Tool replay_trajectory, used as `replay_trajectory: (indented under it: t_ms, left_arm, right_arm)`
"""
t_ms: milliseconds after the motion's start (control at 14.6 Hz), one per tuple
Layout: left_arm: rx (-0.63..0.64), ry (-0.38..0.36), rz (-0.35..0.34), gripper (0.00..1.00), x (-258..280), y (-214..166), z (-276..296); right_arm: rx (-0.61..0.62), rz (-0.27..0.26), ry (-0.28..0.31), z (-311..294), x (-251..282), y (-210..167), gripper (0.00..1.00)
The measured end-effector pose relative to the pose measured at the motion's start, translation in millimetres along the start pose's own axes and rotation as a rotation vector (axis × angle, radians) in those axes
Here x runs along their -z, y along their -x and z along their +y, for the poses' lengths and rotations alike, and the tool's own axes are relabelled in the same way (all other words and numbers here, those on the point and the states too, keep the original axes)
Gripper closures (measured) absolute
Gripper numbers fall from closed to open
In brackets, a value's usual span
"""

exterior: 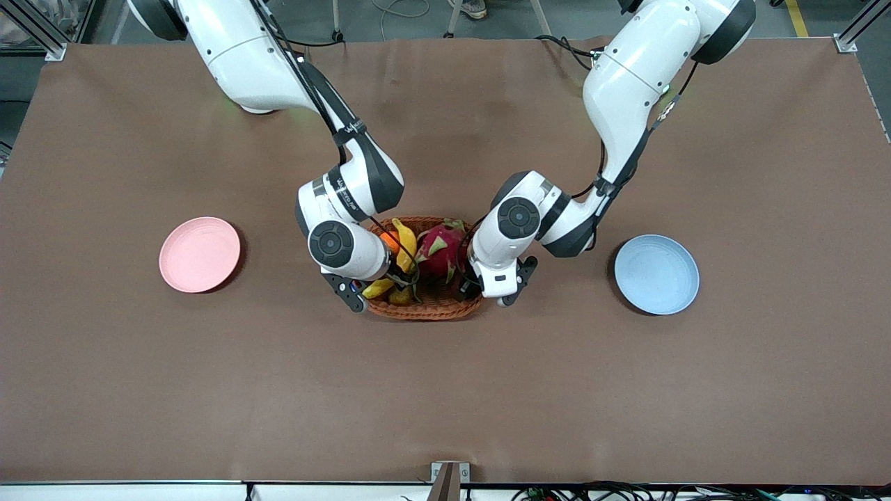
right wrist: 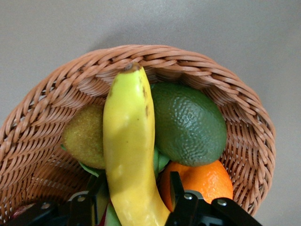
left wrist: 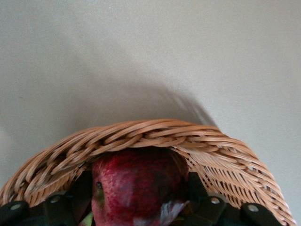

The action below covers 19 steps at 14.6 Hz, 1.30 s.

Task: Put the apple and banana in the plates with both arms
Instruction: 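Close the right gripper on the banana while the left gripper grips the dragon fruit, then carry the banana toward the pink plate while the left gripper carries the dragon fruit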

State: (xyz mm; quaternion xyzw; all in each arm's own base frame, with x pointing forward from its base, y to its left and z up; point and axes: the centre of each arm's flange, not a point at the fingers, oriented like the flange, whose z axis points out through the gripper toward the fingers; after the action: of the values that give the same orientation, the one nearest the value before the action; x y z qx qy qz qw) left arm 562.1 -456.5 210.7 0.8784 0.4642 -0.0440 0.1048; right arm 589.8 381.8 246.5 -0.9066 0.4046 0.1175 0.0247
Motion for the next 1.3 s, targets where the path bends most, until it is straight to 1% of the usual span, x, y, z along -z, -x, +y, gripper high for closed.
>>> replay_trajectory:
  t_ms: [69, 137, 206, 274, 343, 411, 480, 549, 617, 754, 891, 960, 1097, 1303]
  left_arm:
    - [0.000, 0.001, 0.000, 0.14, 0.3, 0.0, 0.3]
    - [0.000, 0.003, 0.000, 0.16, 1.1, 0.0, 1.0]
    - [-0.001, 0.007, 0.000, 0.17, 2.7, 0.1, 2.3]
    - [-0.002, 0.013, 0.000, 0.17, 5.7, 0.3, 4.4]
    - [-0.005, 0.017, 0.002, 0.17, 11.1, 0.8, 6.8]
    - [-0.008, 0.017, 0.004, 0.17, 19.6, 1.5, 9.5]
    - [-0.014, 0.014, 0.009, 0.17, 32.0, 2.3, 12.8]
    - [-0.026, 0.009, 0.014, 0.17, 46.5, 2.8, 15.8]
    - [-0.045, 0.005, 0.020, 0.17, 64.8, 3.8, 18.9]
    - [-0.103, 0.000, 0.033, 0.17, 104.0, 8.5, 22.5]
    - [-0.161, -0.022, 0.049, 0.17, 141.3, 9.0, 20.6]
    - [-0.191, -0.046, 0.057, 0.17, 157.5, 2.4, 17.7]
    - [-0.265, -0.101, 0.069, 0.17, 188.0, -28.6, 10.0]
    - [-0.332, -0.177, 0.068, 0.17, 219.8, -91.3, -7.0]
  right_arm:
    - [0.000, 0.001, -0.001, -0.2, -0.2, -0.1, 0.43]
    - [0.000, 0.001, -0.002, -0.3, -0.4, -0.2, 0.44]
    - [0.000, 0.002, -0.004, -0.5, -0.3, -0.2, 0.47]
    - [0.001, 0.002, -0.004, -0.5, -0.4, -0.2, 0.48]
    - [0.001, 0.002, -0.006, -0.8, -0.2, -0.2, 0.52]
    - [0.003, 0.002, -0.006, -0.8, -0.1, -0.2, 0.52]
    - [0.007, 0.002, -0.007, -1.1, 0.4, -0.1, 0.56]
    - [0.010, 0.003, -0.010, -1.9, 1.7, -0.2, 0.56]
    - [0.011, 0.005, -0.017, -3.7, 5.5, -0.4, 0.61]
    - [0.015, 0.010, -0.038, -8.9, 17.1, -0.6, 0.61]
    - [0.018, 0.007, -0.038, -11.8, 27.1, -0.2, 0.61]
    - [0.019, 0.002, -0.027, -12.0, 32.5, -1.0, 0.61]
    - [0.053, -0.012, 0.002, -10.2, 45.9, -8.1, 0.61]
    - [0.191, -0.037, 0.058, 4.7, 71.3, -34.5, 0.61]
